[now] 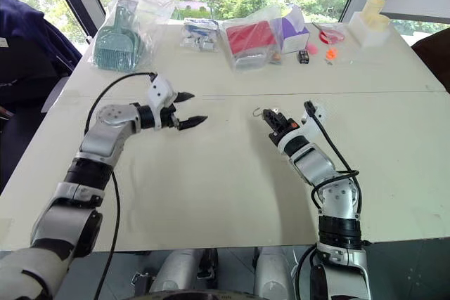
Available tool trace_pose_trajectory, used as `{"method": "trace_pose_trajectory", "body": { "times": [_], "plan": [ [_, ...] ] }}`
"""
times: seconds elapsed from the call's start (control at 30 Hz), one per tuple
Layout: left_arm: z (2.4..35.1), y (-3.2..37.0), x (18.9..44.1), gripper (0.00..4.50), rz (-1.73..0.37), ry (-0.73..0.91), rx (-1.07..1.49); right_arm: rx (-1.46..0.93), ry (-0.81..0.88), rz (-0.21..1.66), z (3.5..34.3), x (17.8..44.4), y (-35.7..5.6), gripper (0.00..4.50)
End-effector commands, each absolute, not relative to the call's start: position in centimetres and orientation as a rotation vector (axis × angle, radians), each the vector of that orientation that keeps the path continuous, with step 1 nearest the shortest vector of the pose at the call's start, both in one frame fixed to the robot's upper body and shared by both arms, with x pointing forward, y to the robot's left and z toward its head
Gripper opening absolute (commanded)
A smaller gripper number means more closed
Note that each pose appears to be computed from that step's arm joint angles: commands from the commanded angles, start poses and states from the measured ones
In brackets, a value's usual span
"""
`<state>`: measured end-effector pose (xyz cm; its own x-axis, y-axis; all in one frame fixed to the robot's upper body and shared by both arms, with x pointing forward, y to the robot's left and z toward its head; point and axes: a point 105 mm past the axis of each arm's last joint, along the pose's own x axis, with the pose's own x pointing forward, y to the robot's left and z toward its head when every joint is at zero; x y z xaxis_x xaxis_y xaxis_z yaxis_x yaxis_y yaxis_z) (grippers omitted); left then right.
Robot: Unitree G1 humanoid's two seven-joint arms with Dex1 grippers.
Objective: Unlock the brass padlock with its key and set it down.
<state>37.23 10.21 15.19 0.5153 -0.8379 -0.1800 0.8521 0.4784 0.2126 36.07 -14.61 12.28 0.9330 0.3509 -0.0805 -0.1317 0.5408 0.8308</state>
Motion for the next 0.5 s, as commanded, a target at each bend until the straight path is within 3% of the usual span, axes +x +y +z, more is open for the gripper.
{"method": "trace_pose_trajectory", "body": {
  "times": [0.03,0.13,0.43,0.5],
  "plan": [
    [17.2,9.5,34.9,4.19,-1.067,-0.005,0.199,0.950,0.235,0.294,13.0,36.9,-14.6,0.00],
    [16.5,9.5,33.4,4.19,-1.061,0.022,0.159,0.935,0.257,0.274,12.4,37.4,-14.9,0.00],
    [16.5,9.4,32.9,4.24,-1.020,0.041,0.138,0.769,0.349,0.286,11.6,35.9,-15.6,4.49],
    [16.6,9.3,32.9,4.24,-1.020,0.039,0.140,0.683,0.373,0.298,11.8,34.4,-16.7,4.49]
  ]
}}
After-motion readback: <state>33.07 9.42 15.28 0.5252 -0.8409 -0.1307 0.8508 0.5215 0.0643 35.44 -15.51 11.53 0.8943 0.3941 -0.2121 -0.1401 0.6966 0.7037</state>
